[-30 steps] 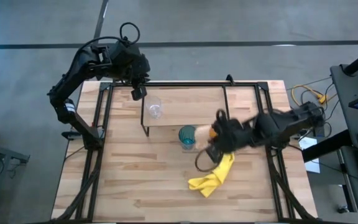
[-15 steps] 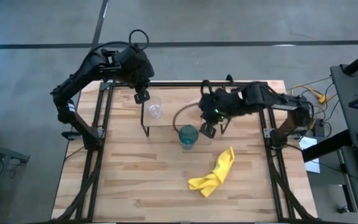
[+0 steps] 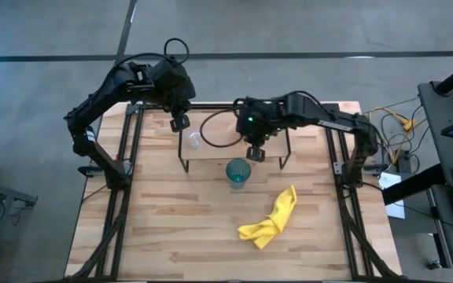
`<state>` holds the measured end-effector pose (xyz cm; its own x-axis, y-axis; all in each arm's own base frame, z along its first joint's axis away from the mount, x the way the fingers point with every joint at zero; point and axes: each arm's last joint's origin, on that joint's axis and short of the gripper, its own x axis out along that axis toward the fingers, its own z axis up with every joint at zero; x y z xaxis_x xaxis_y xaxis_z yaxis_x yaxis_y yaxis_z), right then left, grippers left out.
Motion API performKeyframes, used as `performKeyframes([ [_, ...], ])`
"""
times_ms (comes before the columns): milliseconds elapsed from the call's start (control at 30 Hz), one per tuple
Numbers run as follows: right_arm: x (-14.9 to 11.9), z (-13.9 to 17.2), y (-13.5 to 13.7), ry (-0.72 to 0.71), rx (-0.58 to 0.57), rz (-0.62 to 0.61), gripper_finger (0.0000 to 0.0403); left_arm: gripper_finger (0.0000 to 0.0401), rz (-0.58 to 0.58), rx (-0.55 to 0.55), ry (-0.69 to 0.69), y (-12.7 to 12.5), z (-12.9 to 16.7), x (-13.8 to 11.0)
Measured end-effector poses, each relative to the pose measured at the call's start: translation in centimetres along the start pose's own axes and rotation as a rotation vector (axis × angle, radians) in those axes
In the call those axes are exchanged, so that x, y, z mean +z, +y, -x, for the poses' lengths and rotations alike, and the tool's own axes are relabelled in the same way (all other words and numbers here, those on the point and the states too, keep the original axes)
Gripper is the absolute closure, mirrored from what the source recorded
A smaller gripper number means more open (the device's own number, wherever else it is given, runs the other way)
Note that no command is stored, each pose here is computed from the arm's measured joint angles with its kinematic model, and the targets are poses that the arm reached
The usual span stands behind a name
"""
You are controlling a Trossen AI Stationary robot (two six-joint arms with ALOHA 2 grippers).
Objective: Stack small to large cups/mugs on shelf
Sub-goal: Put the yellow mug on the shelf
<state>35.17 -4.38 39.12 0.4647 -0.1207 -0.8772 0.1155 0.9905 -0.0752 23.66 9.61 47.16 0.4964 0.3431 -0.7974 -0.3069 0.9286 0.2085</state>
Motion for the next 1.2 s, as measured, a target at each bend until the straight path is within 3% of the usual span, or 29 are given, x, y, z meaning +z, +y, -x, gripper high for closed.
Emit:
performKeyframes([
  [133, 0.6, -2.0, -0.4, 0.012, 0.083, 0.045, 0.0394, 0.0342, 0.0, 0.0, 0.0, 0.0, 0.0, 0.0],
  [400, 1.2, -4.7, -0.9, 0.054, 0.079, 0.042, 0.0394, 0.0342, 0.0, 0.001, -0.001, 0.0, 0.0, 0.0],
  [700, 1.9, -4.1, -1.1, 0.019, 0.074, 0.03, 0.0358, 0.0342, 0.0, 0.001, -0.001, 0.0, 0.0, 0.0],
  [1000, 2.5, -2.2, -1.5, -0.038, -0.011, 0.021, 0.0318, 0.0342, 0.0, 0.002, -0.003, 0.0, 0.0, 0.0],
  [1200, 1.4, -1.4, -1.0, 0.064, 0.0, -0.073, 0.0306, 0.0342, 0.0, 0.002, -0.003, 0.0, 0.0, 0.0],
])
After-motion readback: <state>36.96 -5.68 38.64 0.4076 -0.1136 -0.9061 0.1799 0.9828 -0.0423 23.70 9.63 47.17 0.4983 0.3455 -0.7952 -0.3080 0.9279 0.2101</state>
